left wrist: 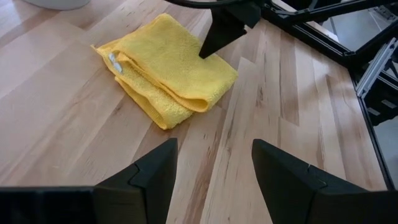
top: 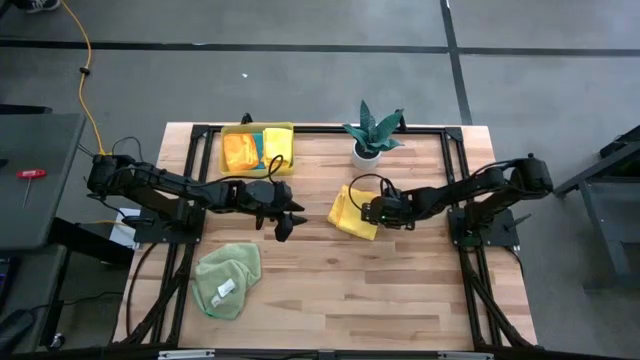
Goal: Fold microfiber towels
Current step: Fold the yellow microfiber cloth
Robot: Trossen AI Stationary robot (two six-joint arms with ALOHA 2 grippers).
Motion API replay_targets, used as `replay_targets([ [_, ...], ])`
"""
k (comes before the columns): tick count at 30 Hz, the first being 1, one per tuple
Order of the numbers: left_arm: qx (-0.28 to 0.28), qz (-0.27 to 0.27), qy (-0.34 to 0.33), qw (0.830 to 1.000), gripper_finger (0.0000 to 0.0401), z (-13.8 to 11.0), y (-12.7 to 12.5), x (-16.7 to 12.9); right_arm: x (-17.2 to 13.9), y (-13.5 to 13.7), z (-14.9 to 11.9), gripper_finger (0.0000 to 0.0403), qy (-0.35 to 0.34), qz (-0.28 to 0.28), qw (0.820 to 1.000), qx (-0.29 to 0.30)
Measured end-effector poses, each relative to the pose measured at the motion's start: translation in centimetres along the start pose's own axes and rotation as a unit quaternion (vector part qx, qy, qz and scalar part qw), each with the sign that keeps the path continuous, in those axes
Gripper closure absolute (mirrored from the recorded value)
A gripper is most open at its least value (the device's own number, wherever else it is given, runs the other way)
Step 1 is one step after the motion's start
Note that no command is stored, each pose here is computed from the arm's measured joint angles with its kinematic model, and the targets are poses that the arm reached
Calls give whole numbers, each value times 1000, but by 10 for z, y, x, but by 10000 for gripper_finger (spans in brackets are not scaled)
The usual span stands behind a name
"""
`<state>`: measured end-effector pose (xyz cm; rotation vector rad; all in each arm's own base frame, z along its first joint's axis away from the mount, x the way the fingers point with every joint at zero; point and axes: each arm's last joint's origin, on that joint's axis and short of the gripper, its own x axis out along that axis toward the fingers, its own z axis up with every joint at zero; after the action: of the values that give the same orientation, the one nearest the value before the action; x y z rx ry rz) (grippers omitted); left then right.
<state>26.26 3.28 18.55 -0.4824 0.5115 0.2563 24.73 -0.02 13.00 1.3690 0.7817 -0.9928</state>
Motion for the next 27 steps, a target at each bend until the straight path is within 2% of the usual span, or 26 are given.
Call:
replay_targets([
  [3, 1, 0, 0, 1000, 206, 0, 0, 0, 1, 0, 0, 218, -1, 2, 1000, 0],
  [5, 1, 0, 0, 1000, 206, 0, 0, 0, 1, 0, 0, 244, -3, -1, 1000, -2],
  [8, 2, 0, 0, 1000, 206, 0, 0, 0, 1, -3, 0, 303, -7, -15, 1000, -19],
  [11, 2, 0, 1, 1000, 206, 0, 0, 0, -2, -6, 1, 379, -6, -30, 998, -60],
  [12, 2, 0, 0, 1000, 206, 0, 0, 0, -5, -8, 1, 390, -6, -35, 996, -76],
  [17, 2, 0, 1, 1000, 206, 0, 0, 0, -31, -28, 5, 394, 15, -113, 982, -149],
  [22, 2, 0, 0, 1000, 206, 0, 0, 0, -65, -52, 11, 400, 31, -186, 964, -189],
  [27, 2, 0, 1, 1000, 206, 0, 0, 0, -87, -65, 13, 402, 60, -198, 959, -192],
])
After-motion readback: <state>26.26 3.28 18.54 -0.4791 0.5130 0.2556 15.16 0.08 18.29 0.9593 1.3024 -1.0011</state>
